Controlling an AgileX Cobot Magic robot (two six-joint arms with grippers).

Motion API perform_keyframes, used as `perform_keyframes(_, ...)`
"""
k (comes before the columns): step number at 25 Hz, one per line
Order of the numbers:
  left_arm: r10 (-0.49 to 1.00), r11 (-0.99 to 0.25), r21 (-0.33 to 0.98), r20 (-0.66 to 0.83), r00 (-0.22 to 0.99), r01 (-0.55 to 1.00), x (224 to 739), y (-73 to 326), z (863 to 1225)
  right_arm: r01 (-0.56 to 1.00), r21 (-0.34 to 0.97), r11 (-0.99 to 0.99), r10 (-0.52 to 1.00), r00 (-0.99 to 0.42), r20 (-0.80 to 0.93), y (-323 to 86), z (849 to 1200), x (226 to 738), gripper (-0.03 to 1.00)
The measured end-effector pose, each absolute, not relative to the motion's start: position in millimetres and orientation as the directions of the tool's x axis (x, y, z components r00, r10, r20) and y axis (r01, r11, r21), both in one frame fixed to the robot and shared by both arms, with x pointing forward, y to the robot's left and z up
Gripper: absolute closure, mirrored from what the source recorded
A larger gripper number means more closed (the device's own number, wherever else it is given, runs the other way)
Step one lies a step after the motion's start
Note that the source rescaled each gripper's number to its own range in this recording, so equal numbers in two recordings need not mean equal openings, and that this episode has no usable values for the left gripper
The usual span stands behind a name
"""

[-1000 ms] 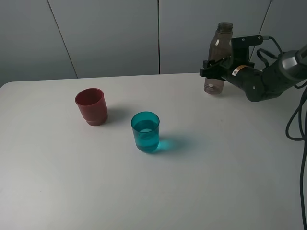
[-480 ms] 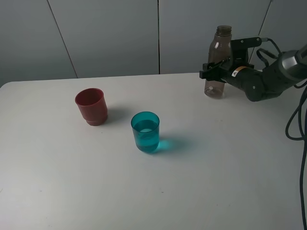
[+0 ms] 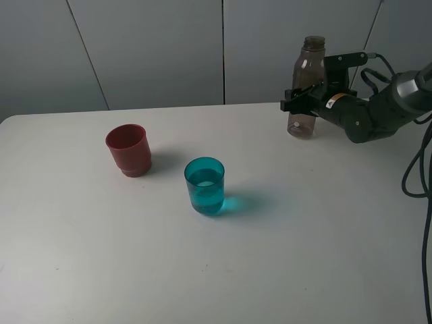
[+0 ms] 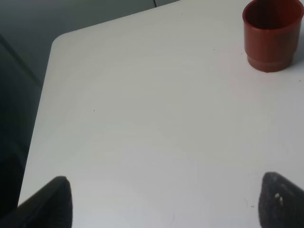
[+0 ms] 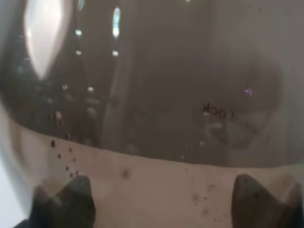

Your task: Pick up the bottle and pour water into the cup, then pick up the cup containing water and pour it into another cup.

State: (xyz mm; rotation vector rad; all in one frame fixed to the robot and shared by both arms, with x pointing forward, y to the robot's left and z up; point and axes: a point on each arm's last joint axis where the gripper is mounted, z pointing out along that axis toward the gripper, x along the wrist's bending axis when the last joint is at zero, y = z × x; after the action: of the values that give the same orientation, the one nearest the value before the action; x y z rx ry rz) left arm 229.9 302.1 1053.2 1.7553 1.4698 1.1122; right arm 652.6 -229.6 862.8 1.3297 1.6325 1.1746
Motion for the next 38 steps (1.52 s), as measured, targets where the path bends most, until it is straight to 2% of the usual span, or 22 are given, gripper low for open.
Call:
perform_keyframes(8, 0.973, -0.218, 0.848, 0.226, 0.042, 0.482, 230, 302, 1053, 0.329, 0.942, 0.063, 0.975, -0.223, 0.012, -229, 862, 652, 0.92)
perform_keyframes(10, 0.973, -0.218, 0.848, 0.226, 0.042, 0.482, 230, 302, 1053, 0.333, 0.941, 0.063, 0.975, -0.223, 0.014, -230, 860, 649, 0.86)
perform_keyframes(12, 0.973, -0.218, 0.848, 0.226, 0.042, 0.482, 230, 302, 1053, 0.336, 0.94, 0.061, 0.975, -0.223, 0.017, -230, 857, 645, 0.61)
perform_keyframes(15, 0.973, -0.218, 0.848, 0.226, 0.042, 0.482, 230, 302, 1053, 0.35, 0.935, 0.063, 0.974, -0.224, 0.018, -231, 854, 641, 0.12)
perform_keyframes(17, 0.973, -0.218, 0.848, 0.226, 0.042, 0.482, 230, 302, 1053, 0.356, 0.932, 0.064, 0.974, -0.224, 0.018, -231, 852, 639, 0.0)
perform_keyframes(23, 0.973, -0.218, 0.848, 0.226, 0.042, 0.482, 230, 302, 1053, 0.377, 0.924, 0.069, 0.975, -0.223, 0.018, -232, 852, 634, -0.03)
perform_keyframes(27, 0.973, -0.218, 0.848, 0.226, 0.042, 0.482, 230, 302, 1053, 0.373, 0.925, 0.069, 0.975, -0.223, 0.018, -234, 867, 621, -0.03)
perform_keyframes(38, 0.973, -0.218, 0.848, 0.226, 0.042, 0.482, 230, 302, 1053, 0.425, 0.898, 0.114, 0.966, -0.26, 0.001, -243, 890, 546, -0.03)
